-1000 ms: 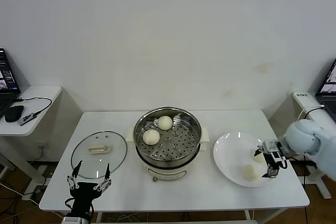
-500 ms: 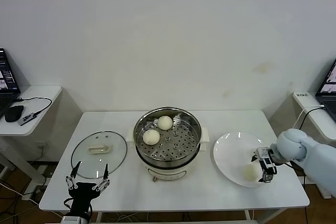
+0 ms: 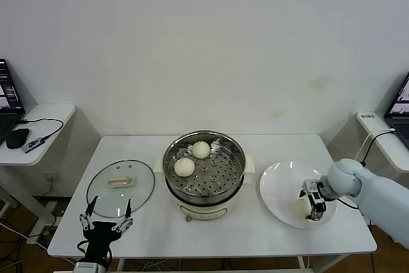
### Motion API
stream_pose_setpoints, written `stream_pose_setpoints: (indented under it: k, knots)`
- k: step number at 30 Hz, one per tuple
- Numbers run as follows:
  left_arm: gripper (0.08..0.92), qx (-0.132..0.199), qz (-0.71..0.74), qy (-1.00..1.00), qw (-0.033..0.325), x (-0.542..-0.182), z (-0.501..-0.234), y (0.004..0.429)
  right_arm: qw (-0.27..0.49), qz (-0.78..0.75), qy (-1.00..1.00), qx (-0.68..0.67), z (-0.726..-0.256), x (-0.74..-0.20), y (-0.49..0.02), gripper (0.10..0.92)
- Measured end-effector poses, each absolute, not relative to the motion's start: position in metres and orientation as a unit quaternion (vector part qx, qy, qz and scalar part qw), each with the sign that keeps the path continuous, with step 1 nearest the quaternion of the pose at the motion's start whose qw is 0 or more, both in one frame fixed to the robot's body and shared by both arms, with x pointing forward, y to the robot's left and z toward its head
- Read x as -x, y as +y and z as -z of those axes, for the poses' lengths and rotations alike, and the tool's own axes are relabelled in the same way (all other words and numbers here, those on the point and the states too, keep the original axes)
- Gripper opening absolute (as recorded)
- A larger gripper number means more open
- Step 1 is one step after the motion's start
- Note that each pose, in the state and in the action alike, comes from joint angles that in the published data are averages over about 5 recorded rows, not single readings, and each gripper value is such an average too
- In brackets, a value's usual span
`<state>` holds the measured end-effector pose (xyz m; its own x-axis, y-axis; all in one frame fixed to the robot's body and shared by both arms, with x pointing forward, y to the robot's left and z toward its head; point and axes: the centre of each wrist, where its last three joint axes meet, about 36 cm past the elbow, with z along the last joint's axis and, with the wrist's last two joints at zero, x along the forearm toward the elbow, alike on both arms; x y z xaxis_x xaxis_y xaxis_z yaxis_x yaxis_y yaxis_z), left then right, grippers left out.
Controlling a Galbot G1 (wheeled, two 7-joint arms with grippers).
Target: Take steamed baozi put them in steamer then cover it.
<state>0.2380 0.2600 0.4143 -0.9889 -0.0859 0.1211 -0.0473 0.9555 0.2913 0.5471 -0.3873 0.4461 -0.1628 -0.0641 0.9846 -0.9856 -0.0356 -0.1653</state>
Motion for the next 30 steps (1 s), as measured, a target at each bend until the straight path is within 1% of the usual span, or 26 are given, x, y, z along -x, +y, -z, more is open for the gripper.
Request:
stream_pose_setpoints:
  k: [8, 15, 21, 30]
  knots:
    - [0.823, -0.033, 0.143, -0.987, 0.065, -0.238, -0.415, 0.259, 0.437, -0.529, -0.542, -0.485, -0.451, -0.550, -0.389, 0.640]
    - [0.823, -0.031, 0.143, -0.987, 0.062, -0.239, -0.417, 0.258, 0.439, -0.525, -0.546, -0.483, -0.473, -0.557, -0.393, 0.634]
    - [0.823, -0.026, 0.141, -0.988, 0.058, -0.241, -0.419, 0.256, 0.429, -0.527, -0.557, -0.477, -0.510, -0.565, -0.395, 0.636]
    - [0.823, -0.022, 0.139, -0.989, 0.051, -0.242, -0.422, 0.253, 0.386, -0.535, -0.590, -0.466, -0.587, -0.589, -0.384, 0.636]
